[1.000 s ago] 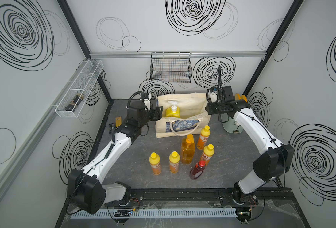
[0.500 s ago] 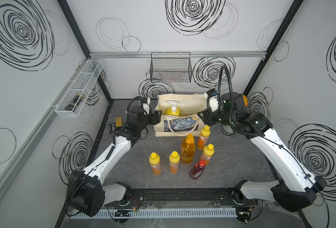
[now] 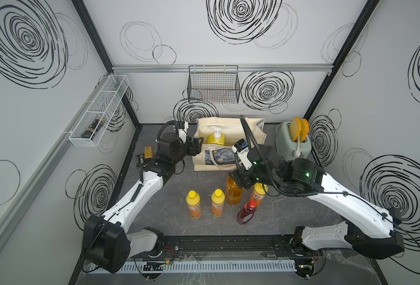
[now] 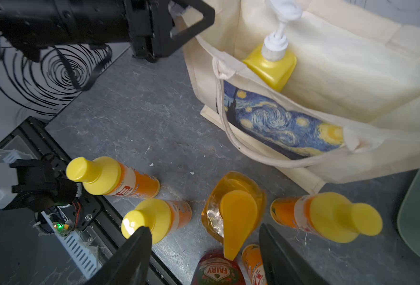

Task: Pack dish soap into the shopping bag
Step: Adjust the shopping bag at the center of the board, then pick up the bottle of dish soap at the center of the board, then place the bottle of dish soap in the shopping bag.

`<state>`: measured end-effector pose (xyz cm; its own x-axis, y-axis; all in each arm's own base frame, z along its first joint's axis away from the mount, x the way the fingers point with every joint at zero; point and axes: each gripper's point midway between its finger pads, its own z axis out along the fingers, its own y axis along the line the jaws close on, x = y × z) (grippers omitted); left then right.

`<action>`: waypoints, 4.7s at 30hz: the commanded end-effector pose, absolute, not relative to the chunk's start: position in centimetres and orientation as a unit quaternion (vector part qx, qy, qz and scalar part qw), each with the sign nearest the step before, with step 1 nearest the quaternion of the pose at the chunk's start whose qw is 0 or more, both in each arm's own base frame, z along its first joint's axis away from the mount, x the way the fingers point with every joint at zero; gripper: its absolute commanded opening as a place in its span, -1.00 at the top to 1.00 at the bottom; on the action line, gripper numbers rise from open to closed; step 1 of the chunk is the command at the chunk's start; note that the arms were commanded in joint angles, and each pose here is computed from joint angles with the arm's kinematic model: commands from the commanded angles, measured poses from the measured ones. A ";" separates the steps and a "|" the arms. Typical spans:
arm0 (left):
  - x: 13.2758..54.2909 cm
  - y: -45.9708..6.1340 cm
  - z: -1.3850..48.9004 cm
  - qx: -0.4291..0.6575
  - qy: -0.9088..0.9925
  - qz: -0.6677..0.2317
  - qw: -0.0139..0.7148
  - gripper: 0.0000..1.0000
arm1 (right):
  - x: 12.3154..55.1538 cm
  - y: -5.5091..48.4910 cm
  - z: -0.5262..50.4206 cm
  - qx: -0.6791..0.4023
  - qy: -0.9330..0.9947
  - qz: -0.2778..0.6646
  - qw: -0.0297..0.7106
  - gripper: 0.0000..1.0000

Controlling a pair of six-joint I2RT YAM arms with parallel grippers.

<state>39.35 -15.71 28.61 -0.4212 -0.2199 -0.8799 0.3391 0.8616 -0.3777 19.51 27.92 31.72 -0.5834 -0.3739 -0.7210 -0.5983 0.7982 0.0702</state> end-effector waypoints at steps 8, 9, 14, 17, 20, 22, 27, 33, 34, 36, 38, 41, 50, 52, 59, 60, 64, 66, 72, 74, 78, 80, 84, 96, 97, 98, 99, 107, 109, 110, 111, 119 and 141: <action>39.2 -16.0 30.3 0.042 0.778 -0.285 0.559 -0.41 | 21.2 26.0 27.2 -0.203 0.909 0.078 0.355 -0.61; 39.2 -16.0 30.2 0.043 0.778 -0.285 0.559 -0.41 | 21.4 26.0 26.8 -0.201 0.911 0.074 0.352 -0.62; 39.1 -16.0 30.4 0.043 0.776 -0.286 0.560 -0.40 | 22.1 26.5 25.0 -0.201 0.916 0.084 0.336 -0.53; 39.0 -15.9 30.5 0.044 0.775 -0.286 0.563 -0.40 | 22.3 27.0 24.0 -0.204 0.919 0.083 0.328 -0.44; 38.9 -15.9 30.6 0.044 0.774 -0.286 0.563 -0.40 | 22.5 27.2 23.3 -0.207 0.921 0.076 0.322 -0.35; 38.9 -15.9 30.7 0.044 0.773 -0.286 0.564 -0.40 | 22.7 26.9 23.0 -0.205 0.922 0.067 0.322 -0.31; 38.8 -15.9 30.7 0.045 0.774 -0.286 0.564 -0.39 | 23.1 26.4 22.3 -0.195 0.923 0.060 0.325 -0.23; 38.6 -16.0 30.8 0.047 0.775 -0.279 0.565 -0.39 | 23.5 26.5 21.6 -0.192 0.922 0.068 0.331 -0.15; 38.6 -16.0 30.8 0.047 0.775 -0.278 0.565 -0.40 | 23.6 26.5 21.5 -0.192 0.921 0.068 0.331 -0.13; 38.6 -16.0 30.7 0.046 0.777 -0.275 0.565 -0.40 | 23.6 26.4 21.3 -0.193 0.921 0.065 0.332 -0.10; 38.7 -16.0 30.7 0.047 0.777 -0.273 0.564 -0.40 | 23.7 26.4 21.2 -0.191 0.920 0.064 0.335 -0.05; 38.7 -16.1 30.6 0.048 0.778 -0.274 0.563 -0.39 | 23.8 26.3 21.3 -0.192 0.920 0.063 0.337 0.10; 38.7 -16.2 30.5 0.049 0.779 -0.273 0.562 -0.36 | 23.8 26.6 22.1 -0.208 0.917 0.061 0.334 0.64; 38.8 -16.2 30.5 0.051 0.780 -0.272 0.561 -0.35 | 23.9 26.7 23.3 -0.210 0.913 0.065 0.344 0.71; 38.9 -16.3 30.2 0.051 0.782 -0.272 0.558 -0.34 | 24.7 27.3 30.5 -0.219 0.882 0.094 0.406 0.88; 38.9 -16.3 30.2 0.052 0.783 -0.272 0.557 -0.34 | 24.7 27.4 31.8 -0.220 0.876 0.101 0.416 0.90; 38.9 -16.4 30.0 0.053 0.784 -0.271 0.555 -0.32 | 25.1 27.3 36.4 -0.225 0.855 0.119 0.452 0.95; 38.9 -16.4 30.0 0.053 0.784 -0.270 0.556 -0.31 | 25.2 27.2 39.0 -0.225 0.842 0.138 0.470 0.97; 39.1 -16.4 29.7 0.053 0.787 -0.268 0.553 -0.29 | 25.5 26.2 46.9 -0.219 0.796 0.187 0.532 1.00; 39.1 -16.4 29.7 0.054 0.788 -0.268 0.552 -0.28 | 25.7 25.7 49.1 -0.216 0.782 0.197 0.550 1.00; 39.2 -16.5 29.5 0.056 0.790 -0.265 0.550 -0.27 | 26.3 25.1 52.7 -0.215 0.758 0.208 0.580 1.00; 39.3 -16.5 29.4 0.056 0.791 -0.265 0.549 -0.26 | 26.8 24.7 54.0 -0.211 0.747 0.207 0.595 1.00; 39.4 -16.5 29.2 0.057 0.794 -0.261 0.546 -0.24 | 28.6 23.0 56.3 -0.191 0.730 0.191 0.628 1.00; 39.6 -16.5 28.7 0.059 0.800 -0.249 0.542 -0.07 | 35.4 18.3 57.1 -0.145 0.718 0.138 0.667 1.00; 39.6 -16.5 28.8 0.059 0.800 -0.249 0.543 -0.06 | 36.1 18.0 56.6 -0.143 0.721 0.132 0.665 1.00; 39.6 -16.4 28.9 0.058 0.799 -0.248 0.545 -0.05 | 36.8 17.8 56.0 -0.142 0.724 0.127 0.663 1.00; 39.6 -16.4 29.0 0.059 0.799 -0.248 0.545 -0.04 | 37.5 17.6 55.4 -0.142 0.728 0.121 0.660 1.00; 39.4 -16.4 29.4 0.056 0.793 -0.255 0.551 0.06 | 39.9 18.6 50.2 -0.174 0.750 0.114 0.628 1.00; 39.4 -16.3 29.5 0.054 0.792 -0.253 0.553 0.08 | 40.1 18.7 49.1 -0.179 0.756 0.110 0.620 1.00; 39.4 -16.3 29.5 0.054 0.792 -0.253 0.552 0.10 | 40.2 18.8 48.4 -0.182 0.758 0.108 0.617 1.00; 39.4 -16.3 29.6 0.053 0.791 -0.253 0.554 0.12 | 40.2 18.9 47.8 -0.184 0.759 0.108 0.615 1.00; 39.3 -15.9 29.7 0.049 0.790 -0.251 0.558 0.41 | 41.1 18.4 42.9 -0.182 0.787 0.078 0.584 1.00; 39.2 -15.7 30.0 0.048 0.789 -0.250 0.560 0.33 | 44.1 18.5 30.5 -0.170 0.850 0.071 0.493 0.99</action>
<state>39.23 -16.21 27.60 -0.4305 -0.1815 -0.8842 0.3479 0.8705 -0.3481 42.14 18.44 26.29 -0.5851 -0.2819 -0.7604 -0.3890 0.9203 -0.0418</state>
